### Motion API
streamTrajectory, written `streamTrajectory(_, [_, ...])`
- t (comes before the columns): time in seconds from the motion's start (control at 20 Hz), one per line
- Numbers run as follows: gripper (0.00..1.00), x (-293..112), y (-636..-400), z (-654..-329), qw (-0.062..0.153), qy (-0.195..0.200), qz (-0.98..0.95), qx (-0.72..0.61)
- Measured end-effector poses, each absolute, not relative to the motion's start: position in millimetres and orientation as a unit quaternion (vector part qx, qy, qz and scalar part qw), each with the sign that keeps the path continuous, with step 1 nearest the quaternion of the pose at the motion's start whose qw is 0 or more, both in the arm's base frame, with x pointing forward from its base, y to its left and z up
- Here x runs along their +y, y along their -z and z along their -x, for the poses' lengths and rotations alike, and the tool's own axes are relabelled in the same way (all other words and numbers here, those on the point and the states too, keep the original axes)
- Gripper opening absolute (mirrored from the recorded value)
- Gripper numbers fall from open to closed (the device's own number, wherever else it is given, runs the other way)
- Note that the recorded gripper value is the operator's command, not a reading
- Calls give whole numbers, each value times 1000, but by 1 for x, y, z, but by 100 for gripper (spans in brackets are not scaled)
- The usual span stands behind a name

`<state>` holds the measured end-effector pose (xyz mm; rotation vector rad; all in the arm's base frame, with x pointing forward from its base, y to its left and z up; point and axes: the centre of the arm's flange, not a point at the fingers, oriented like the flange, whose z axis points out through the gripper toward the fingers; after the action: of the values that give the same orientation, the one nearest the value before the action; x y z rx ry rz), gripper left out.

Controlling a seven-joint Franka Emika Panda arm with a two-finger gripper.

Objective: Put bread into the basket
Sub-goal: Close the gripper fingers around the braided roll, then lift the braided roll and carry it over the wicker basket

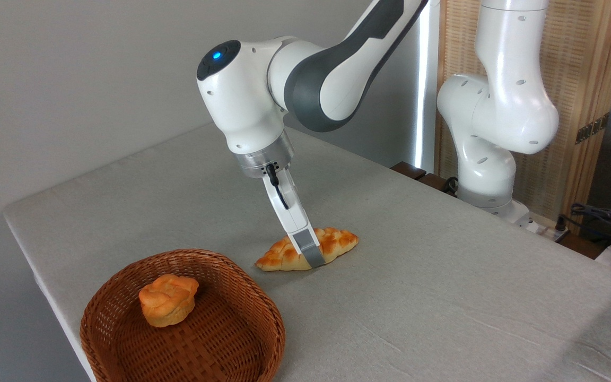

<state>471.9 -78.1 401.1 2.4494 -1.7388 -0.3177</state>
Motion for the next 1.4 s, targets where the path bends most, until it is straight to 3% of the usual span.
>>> streamTrajectory(0.25, [97,-82,-398,-477,54,93,-809,-578])
streamTrajectory(0.35, [88,-82,-395,-478,53,92,-809,-578])
streamTrajectory(0.45, [54,-83,-393,-479,53,92,-809,-578])
streamTrajectory(0.55, [32,-84,-393,-479,53,92,-808,-579])
streamTrajectory(1.15, [36,-84,-394,-479,52,90,-808,-580])
streamTrajectory(1.4, [40,-81,-429,-489,46,75,-812,-577])
